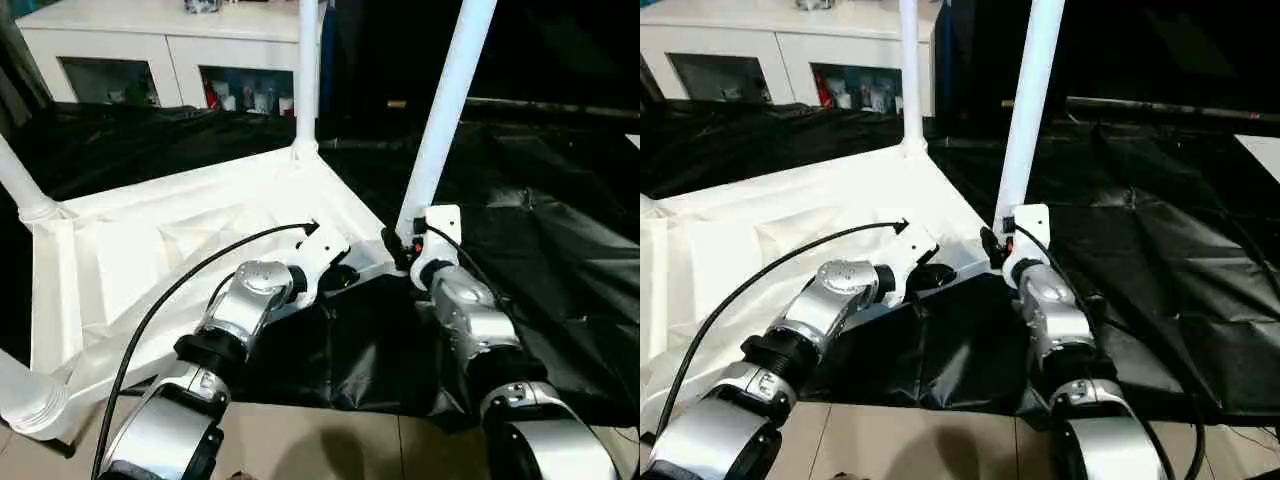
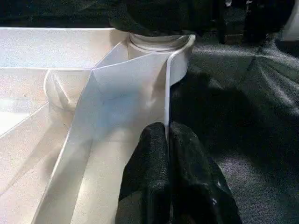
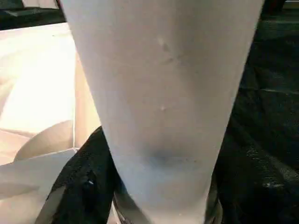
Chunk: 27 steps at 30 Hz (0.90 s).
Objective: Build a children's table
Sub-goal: Rotate leg to tighten
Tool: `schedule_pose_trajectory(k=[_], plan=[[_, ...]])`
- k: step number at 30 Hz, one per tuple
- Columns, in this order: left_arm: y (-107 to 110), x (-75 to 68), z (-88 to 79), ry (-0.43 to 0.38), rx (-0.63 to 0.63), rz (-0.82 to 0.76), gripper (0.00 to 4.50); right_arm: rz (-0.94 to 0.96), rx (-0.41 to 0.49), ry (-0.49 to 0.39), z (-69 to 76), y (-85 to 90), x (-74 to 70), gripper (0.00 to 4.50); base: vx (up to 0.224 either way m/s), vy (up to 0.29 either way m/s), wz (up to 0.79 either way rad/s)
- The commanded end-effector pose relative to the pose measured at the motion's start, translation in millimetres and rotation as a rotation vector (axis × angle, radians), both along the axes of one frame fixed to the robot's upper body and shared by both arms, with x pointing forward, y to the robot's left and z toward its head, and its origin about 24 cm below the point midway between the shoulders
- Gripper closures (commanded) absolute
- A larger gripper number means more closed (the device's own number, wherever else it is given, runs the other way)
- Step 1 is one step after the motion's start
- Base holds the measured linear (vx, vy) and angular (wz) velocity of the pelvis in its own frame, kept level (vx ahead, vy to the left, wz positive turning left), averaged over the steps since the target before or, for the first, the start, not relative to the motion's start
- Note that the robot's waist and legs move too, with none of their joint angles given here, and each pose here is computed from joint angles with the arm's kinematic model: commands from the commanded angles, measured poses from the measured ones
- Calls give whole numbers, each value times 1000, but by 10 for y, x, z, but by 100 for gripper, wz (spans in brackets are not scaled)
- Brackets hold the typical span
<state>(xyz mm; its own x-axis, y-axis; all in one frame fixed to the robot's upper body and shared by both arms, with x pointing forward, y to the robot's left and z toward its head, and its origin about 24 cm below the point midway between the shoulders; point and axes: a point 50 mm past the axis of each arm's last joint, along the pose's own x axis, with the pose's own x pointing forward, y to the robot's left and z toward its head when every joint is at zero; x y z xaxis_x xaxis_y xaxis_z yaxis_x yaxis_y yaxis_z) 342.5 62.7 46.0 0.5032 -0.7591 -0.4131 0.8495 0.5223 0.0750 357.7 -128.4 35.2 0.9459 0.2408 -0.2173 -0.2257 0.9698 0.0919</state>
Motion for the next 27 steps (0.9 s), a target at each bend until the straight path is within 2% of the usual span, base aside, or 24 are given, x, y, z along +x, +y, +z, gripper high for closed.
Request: schedule_pose_trajectory(k=[1, 5, 8, 11, 14, 20, 24, 25, 27], plan=[[-128, -12, 65, -35, -60, -34, 450, 126, 5, 50, -126, 245, -85, 170, 0, 0, 0], [-34, -13, 49, -35, -63, -44, 450, 195, 17, 6, -55, 216, -73, 117, 0, 0, 0], [47, -28, 38, -27, -63, -66, 450, 288, -1, -12, -7, 173, -74, 99, 0, 0, 0], [197, -76, 29, -14, -68, -131, 450, 522, -98, -20, 42, 35, -144, 99, 0, 0, 0], [309, -124, 42, -3, -83, -193, 450, 679, -118, -10, 106, -118, -216, 99, 0, 0, 0], [456, -193, 59, 32, -95, -259, 450, 817, -144, 2, 229, -315, -256, 99, 0, 0, 0], [486, -204, 56, 37, -94, -264, 450, 852, -126, -5, 276, -339, -256, 99, 0, 0, 0], [487, -207, 53, 39, -95, -264, 450, 859, -120, -9, 277, -334, -261, 116, 0, 0, 0], [488, -214, 47, 41, -95, -264, 450, 873, -114, -9, 267, -323, -275, 116, 0, 0, 0]])
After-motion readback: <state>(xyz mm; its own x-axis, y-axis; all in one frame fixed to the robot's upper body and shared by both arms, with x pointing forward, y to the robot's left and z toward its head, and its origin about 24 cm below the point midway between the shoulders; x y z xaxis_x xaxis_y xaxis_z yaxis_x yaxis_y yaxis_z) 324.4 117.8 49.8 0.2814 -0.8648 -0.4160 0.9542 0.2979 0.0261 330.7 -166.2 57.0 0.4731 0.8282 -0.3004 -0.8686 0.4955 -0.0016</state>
